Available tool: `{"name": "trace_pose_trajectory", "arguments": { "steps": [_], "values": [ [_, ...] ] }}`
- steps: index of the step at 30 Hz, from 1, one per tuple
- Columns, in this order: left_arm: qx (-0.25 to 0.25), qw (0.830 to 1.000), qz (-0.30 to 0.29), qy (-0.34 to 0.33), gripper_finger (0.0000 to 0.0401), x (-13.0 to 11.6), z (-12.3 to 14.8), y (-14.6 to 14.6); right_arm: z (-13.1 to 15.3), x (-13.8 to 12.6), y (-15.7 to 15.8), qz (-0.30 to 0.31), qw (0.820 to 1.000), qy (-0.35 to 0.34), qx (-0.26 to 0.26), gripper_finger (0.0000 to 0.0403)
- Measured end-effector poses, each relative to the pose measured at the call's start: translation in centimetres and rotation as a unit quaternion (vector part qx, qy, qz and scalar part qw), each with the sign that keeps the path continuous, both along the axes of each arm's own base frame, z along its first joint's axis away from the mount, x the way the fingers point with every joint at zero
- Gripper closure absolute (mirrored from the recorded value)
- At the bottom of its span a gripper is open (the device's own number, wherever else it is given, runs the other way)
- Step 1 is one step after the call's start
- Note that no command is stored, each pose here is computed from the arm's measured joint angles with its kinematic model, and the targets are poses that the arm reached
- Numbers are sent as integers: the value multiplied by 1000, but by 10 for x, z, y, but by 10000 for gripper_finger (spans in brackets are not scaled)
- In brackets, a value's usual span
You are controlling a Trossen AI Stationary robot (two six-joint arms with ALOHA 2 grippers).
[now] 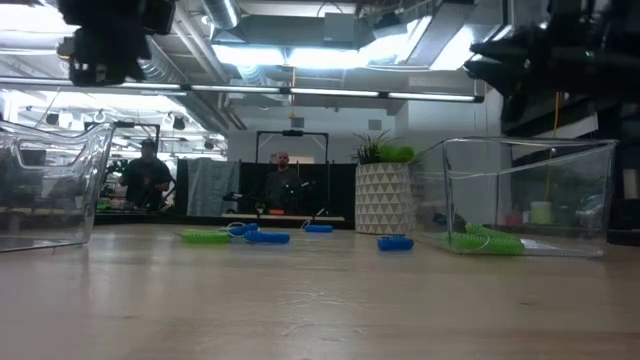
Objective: Sort spring keychains
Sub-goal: Put the green spring keychain into the top transparent bin
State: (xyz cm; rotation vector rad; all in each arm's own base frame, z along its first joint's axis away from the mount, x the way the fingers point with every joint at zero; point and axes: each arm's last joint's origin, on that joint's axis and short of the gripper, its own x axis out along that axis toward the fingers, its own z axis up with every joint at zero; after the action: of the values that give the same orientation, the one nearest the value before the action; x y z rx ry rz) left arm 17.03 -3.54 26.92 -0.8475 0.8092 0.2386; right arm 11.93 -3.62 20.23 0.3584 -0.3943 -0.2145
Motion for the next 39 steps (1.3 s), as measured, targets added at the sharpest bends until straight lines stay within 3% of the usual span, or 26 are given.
{"name": "trace_pose_trajectory", "arguments": {
  "steps": [10,16,25,32,39],
  "values": [
    [19,998,15,-63,287,9,14,14,-4,-12,-5,-57,997,34,-39,276],
    [36,997,19,-66,287,10,15,22,-19,-19,-9,-98,989,110,-7,276],
    [56,996,24,-66,287,11,15,36,-39,-28,-8,-108,973,201,31,276],
    [76,994,36,-65,288,10,15,52,-38,-28,-8,-111,973,198,35,276],
    [76,996,14,-41,288,23,4,65,-38,-28,-8,-116,971,211,2,276]
  ]
}}
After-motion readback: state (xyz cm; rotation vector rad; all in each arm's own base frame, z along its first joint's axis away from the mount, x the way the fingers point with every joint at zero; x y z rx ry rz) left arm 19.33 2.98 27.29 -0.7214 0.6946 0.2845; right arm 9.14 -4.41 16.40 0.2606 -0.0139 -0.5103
